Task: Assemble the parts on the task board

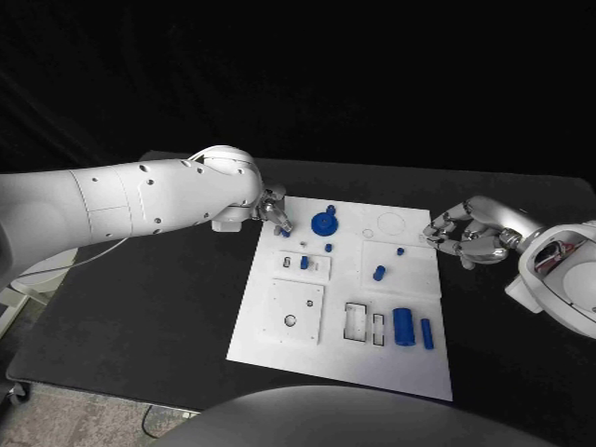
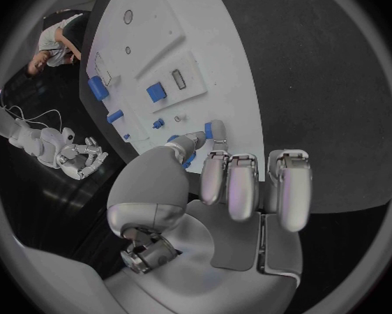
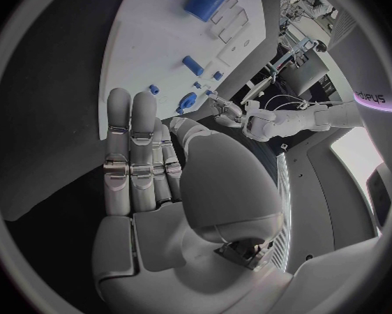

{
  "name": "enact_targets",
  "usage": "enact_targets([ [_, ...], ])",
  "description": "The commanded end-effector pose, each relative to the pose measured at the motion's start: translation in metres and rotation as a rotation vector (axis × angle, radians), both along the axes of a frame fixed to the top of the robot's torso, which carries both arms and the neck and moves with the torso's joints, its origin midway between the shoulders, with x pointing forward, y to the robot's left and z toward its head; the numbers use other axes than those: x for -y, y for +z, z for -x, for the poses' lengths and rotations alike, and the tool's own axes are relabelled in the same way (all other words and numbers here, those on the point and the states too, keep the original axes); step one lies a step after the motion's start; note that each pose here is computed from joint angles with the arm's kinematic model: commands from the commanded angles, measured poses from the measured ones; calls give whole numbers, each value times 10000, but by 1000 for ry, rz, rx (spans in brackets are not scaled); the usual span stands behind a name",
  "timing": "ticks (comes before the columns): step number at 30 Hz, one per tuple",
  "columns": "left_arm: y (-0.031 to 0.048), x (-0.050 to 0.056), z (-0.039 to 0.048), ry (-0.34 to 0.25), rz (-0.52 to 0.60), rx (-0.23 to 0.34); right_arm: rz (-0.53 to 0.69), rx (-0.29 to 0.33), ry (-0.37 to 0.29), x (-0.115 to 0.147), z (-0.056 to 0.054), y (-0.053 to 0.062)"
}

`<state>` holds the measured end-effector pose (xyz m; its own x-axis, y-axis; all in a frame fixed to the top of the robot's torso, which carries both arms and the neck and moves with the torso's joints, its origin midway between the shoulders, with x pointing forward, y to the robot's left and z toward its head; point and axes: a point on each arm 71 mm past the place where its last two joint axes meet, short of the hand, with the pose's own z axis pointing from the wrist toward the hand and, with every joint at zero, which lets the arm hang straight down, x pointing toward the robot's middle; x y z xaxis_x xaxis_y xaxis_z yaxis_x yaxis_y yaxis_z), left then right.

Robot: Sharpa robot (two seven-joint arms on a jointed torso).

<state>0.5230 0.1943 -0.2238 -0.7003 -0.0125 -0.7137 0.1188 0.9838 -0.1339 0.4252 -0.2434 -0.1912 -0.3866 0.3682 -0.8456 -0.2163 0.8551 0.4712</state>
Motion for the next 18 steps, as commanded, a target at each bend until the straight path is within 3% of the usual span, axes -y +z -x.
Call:
enact_targets([
  [1,0,9,19,5,31,-5,11,-14,-4,12,2,-18],
  [12,8,-30,145,-1,60,-55,17,-22,-8,24,3,-33],
  [18,82,-53,214,-16,68,-67,21,-28,-10,27,3,-42],
])
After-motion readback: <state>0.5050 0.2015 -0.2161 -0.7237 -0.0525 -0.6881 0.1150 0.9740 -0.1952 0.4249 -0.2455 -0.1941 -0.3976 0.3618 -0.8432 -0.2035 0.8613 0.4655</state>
